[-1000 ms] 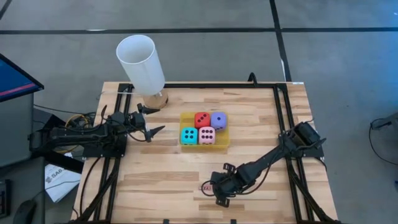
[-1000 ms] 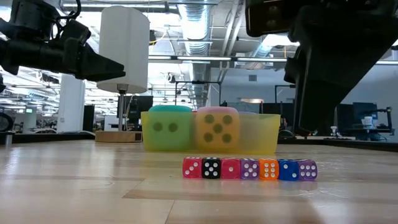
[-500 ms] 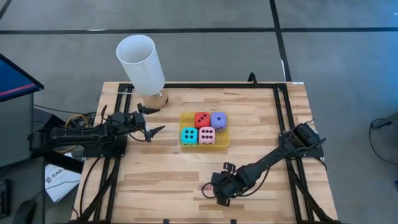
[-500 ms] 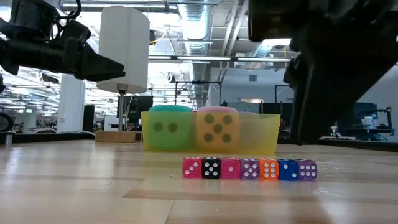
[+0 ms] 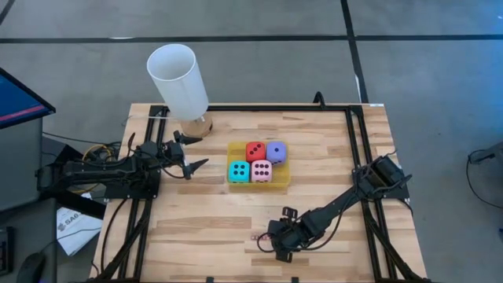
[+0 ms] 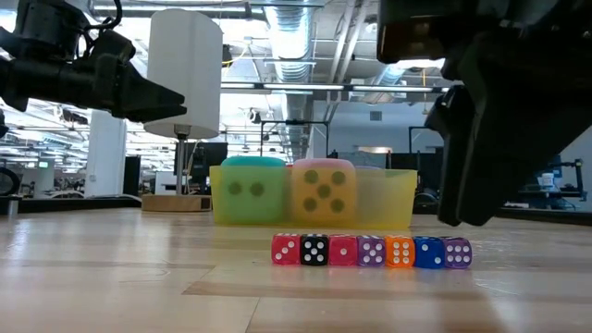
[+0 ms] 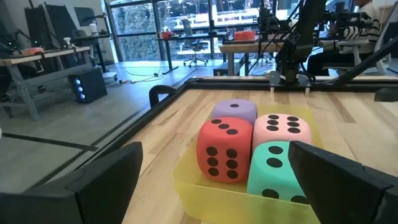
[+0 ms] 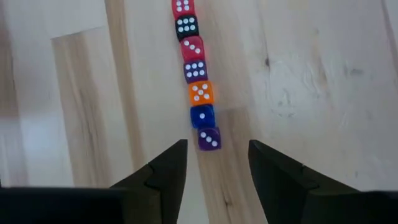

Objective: Pick & Place Dice
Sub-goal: Put the right small purple dice into the yellow bin

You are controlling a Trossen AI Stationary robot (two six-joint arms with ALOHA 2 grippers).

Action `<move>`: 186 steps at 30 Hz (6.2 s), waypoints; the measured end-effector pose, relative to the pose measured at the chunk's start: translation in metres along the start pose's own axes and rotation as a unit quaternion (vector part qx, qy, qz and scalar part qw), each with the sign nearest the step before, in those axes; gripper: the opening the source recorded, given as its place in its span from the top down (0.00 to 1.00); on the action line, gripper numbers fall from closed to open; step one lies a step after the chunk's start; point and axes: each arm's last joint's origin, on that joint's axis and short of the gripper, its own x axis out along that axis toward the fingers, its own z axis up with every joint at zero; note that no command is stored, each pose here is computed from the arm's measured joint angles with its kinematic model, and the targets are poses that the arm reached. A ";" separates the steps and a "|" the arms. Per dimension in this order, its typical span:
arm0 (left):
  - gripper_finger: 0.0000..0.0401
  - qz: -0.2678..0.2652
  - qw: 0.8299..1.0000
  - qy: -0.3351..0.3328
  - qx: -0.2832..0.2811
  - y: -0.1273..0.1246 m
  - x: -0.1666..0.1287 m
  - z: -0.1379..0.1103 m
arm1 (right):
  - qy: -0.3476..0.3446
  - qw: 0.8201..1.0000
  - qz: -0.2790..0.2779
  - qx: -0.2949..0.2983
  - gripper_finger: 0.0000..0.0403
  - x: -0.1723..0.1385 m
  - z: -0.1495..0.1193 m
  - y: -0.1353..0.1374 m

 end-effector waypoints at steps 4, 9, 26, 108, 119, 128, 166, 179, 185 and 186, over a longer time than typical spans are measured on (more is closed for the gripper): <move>0.02 0.000 1.000 0.000 0.000 0.000 0.000 0.000 | -0.009 1.000 -0.003 -0.004 0.59 0.000 0.001 0.000; 0.02 0.001 1.000 0.000 0.000 0.000 0.000 0.000 | -0.011 1.000 -0.008 -0.011 0.59 0.003 0.001 0.000; 0.02 0.001 1.000 0.004 0.001 0.000 0.001 -0.001 | 0.001 1.000 0.002 -0.020 0.59 0.021 -0.006 0.007; 0.02 0.000 1.000 0.004 0.000 0.000 0.001 -0.001 | 0.049 0.998 -0.030 -0.012 0.74 -0.004 0.011 0.012; 0.02 0.000 1.000 0.004 0.000 0.000 0.001 -0.001 | 0.042 0.997 -0.041 0.044 0.55 0.000 0.010 0.012; 0.02 0.000 1.000 0.004 0.000 0.000 0.001 -0.001 | 0.041 0.996 -0.044 0.071 0.56 0.009 0.012 0.009; 0.02 0.000 1.000 0.004 0.000 0.000 0.001 -0.001 | 0.047 0.996 -0.051 0.064 0.59 0.016 0.010 0.009; 0.02 0.000 1.000 0.004 0.000 0.000 0.001 -0.001 | 0.047 0.996 -0.051 0.064 0.59 0.016 0.010 0.009; 0.02 0.000 1.000 0.004 0.000 0.000 0.001 -0.001 | 0.047 0.996 -0.051 0.064 0.59 0.016 0.010 0.009; 0.02 0.000 1.000 0.004 0.000 0.000 0.001 -0.001 | 0.047 0.996 -0.051 0.064 0.59 0.016 0.010 0.009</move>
